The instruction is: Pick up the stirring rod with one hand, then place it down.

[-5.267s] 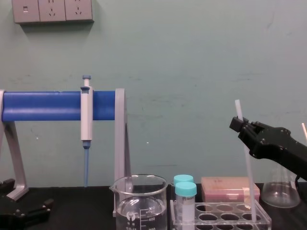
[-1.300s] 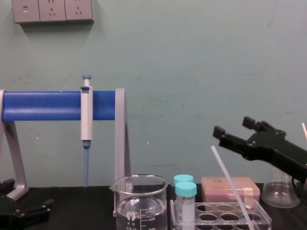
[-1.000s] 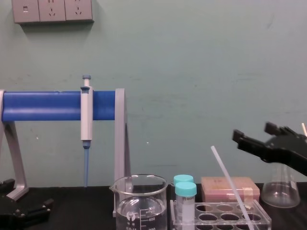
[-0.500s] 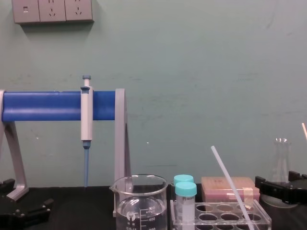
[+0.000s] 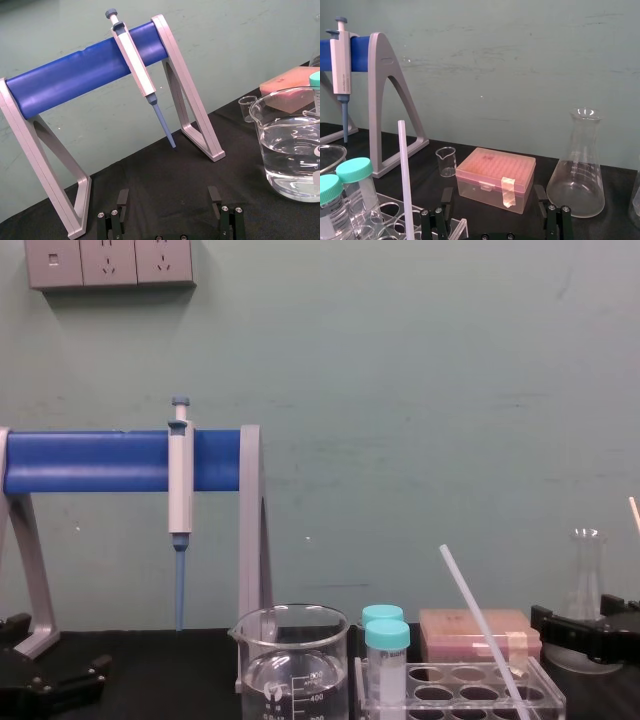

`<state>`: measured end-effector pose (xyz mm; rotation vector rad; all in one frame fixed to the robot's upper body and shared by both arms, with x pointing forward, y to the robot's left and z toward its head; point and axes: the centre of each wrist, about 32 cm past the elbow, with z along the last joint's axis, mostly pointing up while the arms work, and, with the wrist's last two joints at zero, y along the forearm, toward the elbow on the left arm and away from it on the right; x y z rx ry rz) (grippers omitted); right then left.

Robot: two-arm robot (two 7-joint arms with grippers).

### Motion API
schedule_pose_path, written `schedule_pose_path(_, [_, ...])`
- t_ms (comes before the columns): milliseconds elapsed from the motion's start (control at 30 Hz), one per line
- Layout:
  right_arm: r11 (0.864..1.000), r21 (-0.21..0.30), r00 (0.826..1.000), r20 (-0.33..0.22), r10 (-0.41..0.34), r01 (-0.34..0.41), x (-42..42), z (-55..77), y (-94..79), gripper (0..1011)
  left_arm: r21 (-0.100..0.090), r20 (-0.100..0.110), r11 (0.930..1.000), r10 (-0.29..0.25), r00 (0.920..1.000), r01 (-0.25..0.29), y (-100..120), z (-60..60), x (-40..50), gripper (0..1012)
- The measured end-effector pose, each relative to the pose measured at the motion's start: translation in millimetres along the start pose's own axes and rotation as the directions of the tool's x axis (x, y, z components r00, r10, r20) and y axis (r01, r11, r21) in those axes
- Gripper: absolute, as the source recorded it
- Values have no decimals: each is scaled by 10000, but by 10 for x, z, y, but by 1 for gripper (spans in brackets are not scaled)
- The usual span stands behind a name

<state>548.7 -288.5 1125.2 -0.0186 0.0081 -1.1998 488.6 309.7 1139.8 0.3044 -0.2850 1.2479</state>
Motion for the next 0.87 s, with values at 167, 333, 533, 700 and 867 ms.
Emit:
schedule_pose_path(167, [10000, 22, 10000, 12, 13, -13, -1, 2, 0, 1000, 0, 0, 10000, -1, 10000, 1, 0, 0, 0, 1000])
schedule_pose_path(333, [10000, 32, 10000, 19, 24, -24, -1, 4, 0, 1000, 0, 0, 10000, 0, 10000, 0, 0, 0, 0, 1000])
schedule_pose_path(533, [10000, 46, 10000, 24, 31, -31, -2, 6, 1, 1000, 0, 0, 10000, 0, 10000, 0, 0, 0, 0, 1000])
schedule_pose_path(700, [10000, 54, 10000, 28, 37, -37, -2, 7, 1, 1000, 0, 0, 10000, 0, 10000, 0, 0, 0, 0, 1000])
schedule_pose_path(867, [10000, 57, 10000, 28, 44, -44, -2, 7, 1, 1000, 0, 0, 10000, 1, 10000, -1, 0, 0, 0, 1000])
